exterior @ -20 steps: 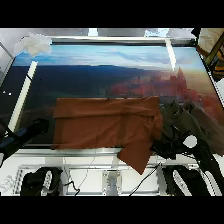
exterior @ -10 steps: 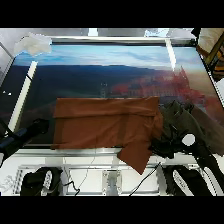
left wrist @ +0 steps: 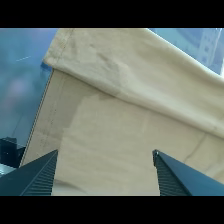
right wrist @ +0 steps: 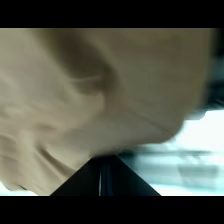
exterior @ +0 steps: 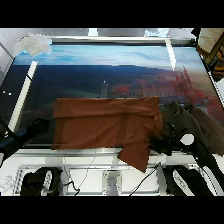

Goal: Fold the shirts.

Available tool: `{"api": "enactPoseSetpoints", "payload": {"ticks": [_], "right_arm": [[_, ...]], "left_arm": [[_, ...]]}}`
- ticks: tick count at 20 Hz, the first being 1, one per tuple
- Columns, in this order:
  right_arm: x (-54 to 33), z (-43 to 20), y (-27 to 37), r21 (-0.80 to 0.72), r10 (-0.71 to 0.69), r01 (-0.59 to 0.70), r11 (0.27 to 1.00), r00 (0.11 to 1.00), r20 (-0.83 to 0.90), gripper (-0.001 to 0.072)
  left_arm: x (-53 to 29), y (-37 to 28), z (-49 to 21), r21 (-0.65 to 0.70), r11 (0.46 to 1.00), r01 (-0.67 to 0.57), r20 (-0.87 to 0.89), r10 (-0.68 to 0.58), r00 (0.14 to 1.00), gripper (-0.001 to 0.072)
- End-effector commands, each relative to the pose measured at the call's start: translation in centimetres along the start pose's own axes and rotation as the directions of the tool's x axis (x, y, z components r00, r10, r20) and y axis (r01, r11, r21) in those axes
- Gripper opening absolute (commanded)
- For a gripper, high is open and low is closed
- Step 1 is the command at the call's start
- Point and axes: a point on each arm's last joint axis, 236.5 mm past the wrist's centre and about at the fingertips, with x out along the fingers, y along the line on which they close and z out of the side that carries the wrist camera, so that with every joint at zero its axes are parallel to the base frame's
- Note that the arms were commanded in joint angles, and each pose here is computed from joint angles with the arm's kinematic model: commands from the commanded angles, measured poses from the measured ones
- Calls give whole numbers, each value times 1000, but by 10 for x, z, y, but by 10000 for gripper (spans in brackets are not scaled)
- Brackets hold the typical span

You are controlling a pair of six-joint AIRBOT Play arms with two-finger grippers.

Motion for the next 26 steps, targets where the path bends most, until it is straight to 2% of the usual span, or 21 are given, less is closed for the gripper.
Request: {"api": "enactPoseSetpoints", "payload": {"ticks": [1, 7, 10, 12, 18, 20, 26], "right_arm": [[-3, 25, 22, -16, 88, -86, 996, 991, 103, 27], [-34, 22, 27, -160, 12, -3, 987, 999, 53, 27], [-42, 22, 33, -178, 25, -12, 984, 997, 74, 27], [-45, 22, 35, -188, 32, -16, 982, 996, 85, 27], [-47, 22, 36, -196, 38, -19, 980, 995, 92, 28], [-47, 22, 36, -216, 39, -19, 976, 995, 92, 28], [-47, 22, 37, -227, 40, -18, 974, 995, 94, 27]], "left_arm": [[0, 0, 0, 0, 1000, -1, 1, 1, 1000, 672], [1, 5, -5, 0, 1000, -21, -21, 21, 1000, 672], [10, 50, -49, 1, 980, -198, -201, 194, 960, 672], [19, 71, -80, 22, 964, -265, -316, 259, 913, 672], [47, 82, -131, -56, 941, -332, -507, 260, 822, 670], [57, 81, -132, -80, 937, -339, -524, 250, 814, 639], [89, 82, -133, -133, 920, -369, -562, 237, 792, 641]]}}
